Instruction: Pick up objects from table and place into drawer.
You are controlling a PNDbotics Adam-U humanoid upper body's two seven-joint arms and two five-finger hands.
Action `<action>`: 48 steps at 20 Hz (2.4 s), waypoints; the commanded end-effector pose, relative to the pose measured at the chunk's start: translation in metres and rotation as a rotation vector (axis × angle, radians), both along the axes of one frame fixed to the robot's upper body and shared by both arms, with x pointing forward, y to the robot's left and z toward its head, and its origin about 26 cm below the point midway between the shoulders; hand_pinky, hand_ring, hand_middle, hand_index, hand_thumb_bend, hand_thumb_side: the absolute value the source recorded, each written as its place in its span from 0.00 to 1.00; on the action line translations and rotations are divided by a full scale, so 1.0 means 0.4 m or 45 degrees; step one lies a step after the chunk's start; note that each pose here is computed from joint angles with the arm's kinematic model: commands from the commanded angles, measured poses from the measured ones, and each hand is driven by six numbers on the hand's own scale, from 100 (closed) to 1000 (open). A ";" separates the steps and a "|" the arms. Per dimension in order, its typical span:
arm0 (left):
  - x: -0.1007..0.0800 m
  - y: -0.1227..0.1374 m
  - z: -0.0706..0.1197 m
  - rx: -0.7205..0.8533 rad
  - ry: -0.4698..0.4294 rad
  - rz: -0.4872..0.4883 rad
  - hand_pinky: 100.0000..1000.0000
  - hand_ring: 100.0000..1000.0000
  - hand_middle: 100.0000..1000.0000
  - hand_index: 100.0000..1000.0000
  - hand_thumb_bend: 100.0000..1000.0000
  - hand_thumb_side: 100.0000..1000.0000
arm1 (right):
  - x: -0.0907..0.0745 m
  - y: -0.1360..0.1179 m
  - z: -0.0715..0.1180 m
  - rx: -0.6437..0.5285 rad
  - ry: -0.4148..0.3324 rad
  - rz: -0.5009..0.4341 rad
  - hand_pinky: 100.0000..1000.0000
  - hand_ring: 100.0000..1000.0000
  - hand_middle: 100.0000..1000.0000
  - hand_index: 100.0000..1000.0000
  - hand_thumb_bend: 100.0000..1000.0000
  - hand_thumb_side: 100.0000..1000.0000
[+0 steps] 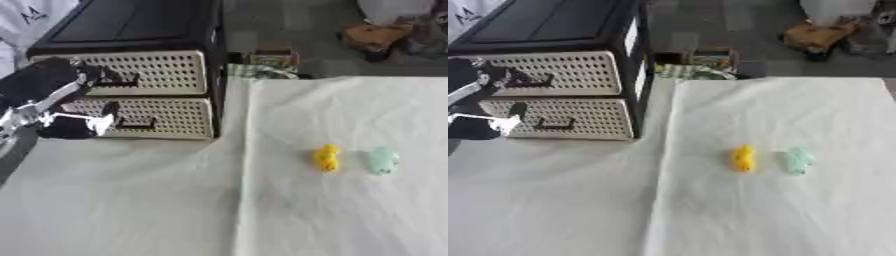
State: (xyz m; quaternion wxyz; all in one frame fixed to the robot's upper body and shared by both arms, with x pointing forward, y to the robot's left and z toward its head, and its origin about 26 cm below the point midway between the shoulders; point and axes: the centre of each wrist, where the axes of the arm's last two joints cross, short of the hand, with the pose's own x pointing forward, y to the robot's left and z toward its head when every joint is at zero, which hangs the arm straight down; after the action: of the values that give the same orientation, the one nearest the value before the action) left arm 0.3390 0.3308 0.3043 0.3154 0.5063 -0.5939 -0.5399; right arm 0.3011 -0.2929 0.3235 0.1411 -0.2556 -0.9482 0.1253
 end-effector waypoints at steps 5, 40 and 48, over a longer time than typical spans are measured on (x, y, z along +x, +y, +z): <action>0.004 0.017 0.023 0.029 -0.060 0.027 0.00 0.00 0.00 0.82 0.01 0.34 | -0.012 0.004 0.024 -0.020 -0.045 0.007 0.80 0.73 0.38 0.80 0.35 1.00; -0.011 0.066 0.092 -0.067 -0.152 0.078 0.00 0.00 0.00 0.86 0.01 0.34 | -0.015 -0.002 0.033 -0.009 -0.081 -0.005 0.79 0.72 0.37 0.80 0.35 1.00; -0.004 0.072 0.088 -0.056 -0.178 0.101 0.00 0.00 0.00 0.86 0.01 0.34 | -0.015 0.000 0.035 -0.008 -0.084 0.000 0.79 0.72 0.37 0.80 0.36 1.00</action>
State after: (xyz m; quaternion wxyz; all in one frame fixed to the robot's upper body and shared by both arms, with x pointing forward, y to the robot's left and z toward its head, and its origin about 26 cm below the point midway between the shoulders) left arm 0.3418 0.3556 0.3259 0.3193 0.5403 -0.6089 -0.4851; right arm 0.3005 -0.2923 0.3285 0.1275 -0.2566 -0.9507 0.1189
